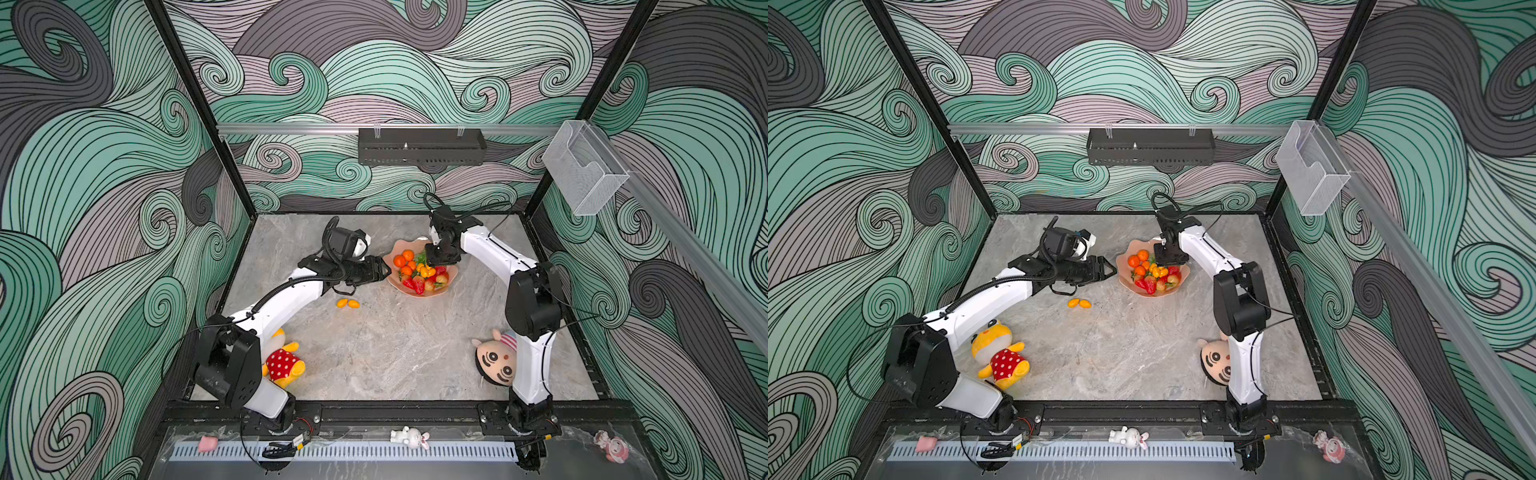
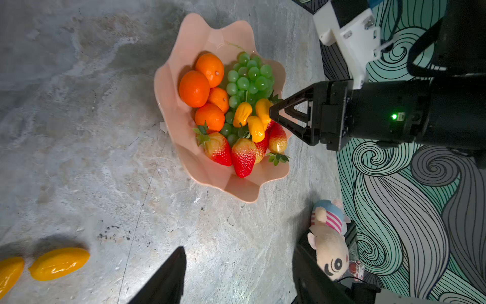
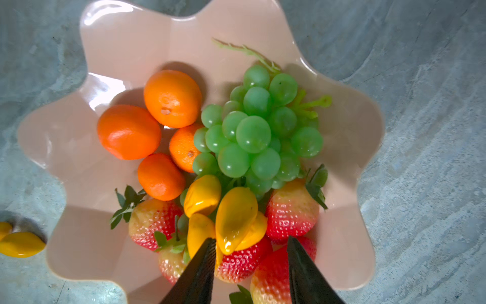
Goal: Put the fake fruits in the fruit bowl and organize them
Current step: 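Lower the kumquat into the bowl and open the right gripper, then move the right gripper back down to the two remaining kumquats, then close the right gripper on the kumquat nearest the robot, then lift and carry the kumquat over the pink bowl with the right gripper, then lower the kumquat into the bowl and open the right gripper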
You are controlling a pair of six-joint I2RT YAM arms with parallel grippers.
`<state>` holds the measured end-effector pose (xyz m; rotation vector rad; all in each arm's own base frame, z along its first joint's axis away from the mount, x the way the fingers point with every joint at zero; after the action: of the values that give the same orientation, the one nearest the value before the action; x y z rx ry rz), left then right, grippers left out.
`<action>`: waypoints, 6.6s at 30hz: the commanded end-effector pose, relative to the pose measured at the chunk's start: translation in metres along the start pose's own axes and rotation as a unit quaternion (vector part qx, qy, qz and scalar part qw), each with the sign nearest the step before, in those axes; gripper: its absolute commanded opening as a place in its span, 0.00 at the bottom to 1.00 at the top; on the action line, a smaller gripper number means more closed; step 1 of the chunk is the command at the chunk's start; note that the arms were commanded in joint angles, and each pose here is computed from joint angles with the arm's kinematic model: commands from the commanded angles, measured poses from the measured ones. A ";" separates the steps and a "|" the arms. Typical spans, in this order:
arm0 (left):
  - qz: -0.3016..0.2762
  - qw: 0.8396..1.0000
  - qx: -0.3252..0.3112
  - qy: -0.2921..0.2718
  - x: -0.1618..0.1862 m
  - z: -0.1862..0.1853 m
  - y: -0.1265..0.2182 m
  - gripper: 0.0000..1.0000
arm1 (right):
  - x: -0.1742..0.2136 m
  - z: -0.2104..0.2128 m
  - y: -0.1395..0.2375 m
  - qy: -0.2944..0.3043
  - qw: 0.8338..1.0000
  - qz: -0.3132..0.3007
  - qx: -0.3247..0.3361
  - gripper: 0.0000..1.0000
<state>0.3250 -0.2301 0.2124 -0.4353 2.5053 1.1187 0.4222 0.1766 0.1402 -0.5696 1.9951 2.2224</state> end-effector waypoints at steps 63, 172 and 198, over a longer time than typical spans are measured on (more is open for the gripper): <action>-0.159 0.965 -0.107 0.180 0.037 0.149 0.133 0.68 | 0.083 0.273 -0.075 0.325 0.930 0.065 -0.158 0.45; -0.080 0.994 -0.027 0.070 0.014 0.062 0.061 0.67 | -0.014 0.062 -0.053 0.113 0.993 0.014 0.015 0.27; -0.133 0.985 -0.092 0.064 0.022 0.076 0.098 0.68 | -0.024 0.082 0.028 0.111 0.990 -0.084 -0.029 0.48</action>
<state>0.2844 -0.1262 0.2216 -0.8483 2.4254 1.1819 0.4248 0.2486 0.1571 -0.9304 1.9886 2.2121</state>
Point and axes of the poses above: each gripper's point midway between its finger pads, its own y axis back along the fingers, its own z axis along the line the jaws close on, x = y × z, the point moved 3 cm from there along y, back along the fingers, and after that the axes turned 1 degree about y, right-handed, at the moved point
